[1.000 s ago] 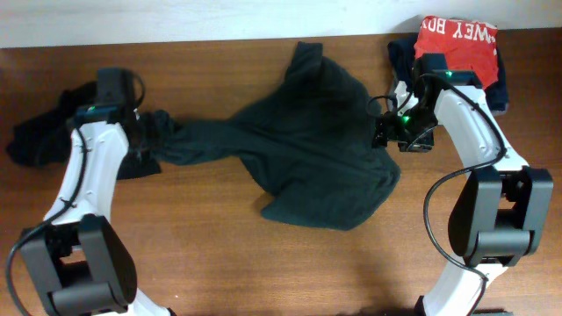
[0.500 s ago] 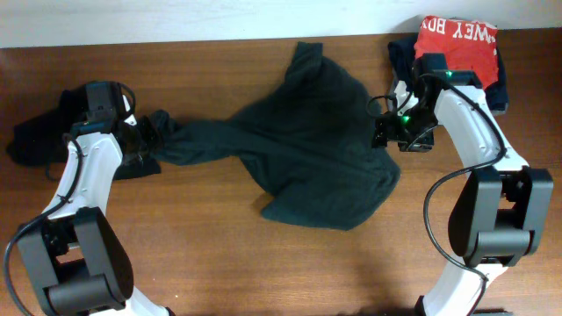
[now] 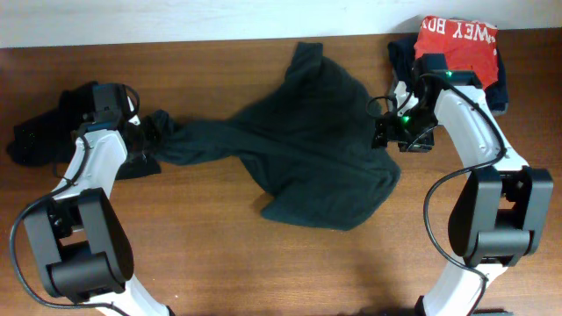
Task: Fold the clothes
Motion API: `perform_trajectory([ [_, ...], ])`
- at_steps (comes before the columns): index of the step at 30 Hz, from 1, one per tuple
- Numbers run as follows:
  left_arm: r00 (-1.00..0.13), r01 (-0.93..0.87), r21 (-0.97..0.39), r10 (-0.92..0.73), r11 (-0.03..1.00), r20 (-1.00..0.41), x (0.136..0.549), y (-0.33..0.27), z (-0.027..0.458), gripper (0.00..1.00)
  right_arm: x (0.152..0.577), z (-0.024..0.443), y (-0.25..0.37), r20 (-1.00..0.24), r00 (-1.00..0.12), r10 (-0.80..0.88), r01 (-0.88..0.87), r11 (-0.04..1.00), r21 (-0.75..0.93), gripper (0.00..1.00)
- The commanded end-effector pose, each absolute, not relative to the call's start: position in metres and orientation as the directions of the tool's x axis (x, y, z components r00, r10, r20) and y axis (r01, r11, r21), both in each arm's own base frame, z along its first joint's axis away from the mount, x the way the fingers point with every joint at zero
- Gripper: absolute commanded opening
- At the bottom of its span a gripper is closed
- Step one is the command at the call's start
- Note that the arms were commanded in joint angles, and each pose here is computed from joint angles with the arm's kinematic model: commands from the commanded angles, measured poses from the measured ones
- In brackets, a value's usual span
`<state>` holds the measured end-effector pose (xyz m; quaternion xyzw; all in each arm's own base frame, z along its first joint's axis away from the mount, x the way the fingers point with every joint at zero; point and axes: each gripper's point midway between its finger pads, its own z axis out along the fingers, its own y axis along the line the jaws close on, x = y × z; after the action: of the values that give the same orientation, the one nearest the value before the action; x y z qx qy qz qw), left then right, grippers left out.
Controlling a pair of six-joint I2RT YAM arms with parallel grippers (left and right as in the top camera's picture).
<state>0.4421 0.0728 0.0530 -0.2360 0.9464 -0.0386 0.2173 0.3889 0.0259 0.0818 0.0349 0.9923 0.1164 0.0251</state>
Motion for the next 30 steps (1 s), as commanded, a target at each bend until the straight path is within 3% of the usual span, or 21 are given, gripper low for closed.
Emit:
perform_trajectory([
  [1,-0.795,-0.420,-0.169,-0.452,0.891,-0.405,0.446,0.075,0.049,0.42,0.392,0.089,0.025,-0.065,-0.996,0.062,0.046,0.973,0.224,0.71],
  [8,-0.791,-0.417,-0.164,-0.446,0.894,-0.419,0.448,0.077,0.050,0.31,0.392,0.089,0.026,-0.065,-0.996,0.062,0.046,0.973,0.224,0.71],
  [30,-0.798,-0.420,-0.159,-0.447,0.893,-0.404,0.450,0.077,0.037,0.25,0.391,0.089,0.026,-0.063,-0.996,0.062,0.046,0.973,0.224,0.71],
])
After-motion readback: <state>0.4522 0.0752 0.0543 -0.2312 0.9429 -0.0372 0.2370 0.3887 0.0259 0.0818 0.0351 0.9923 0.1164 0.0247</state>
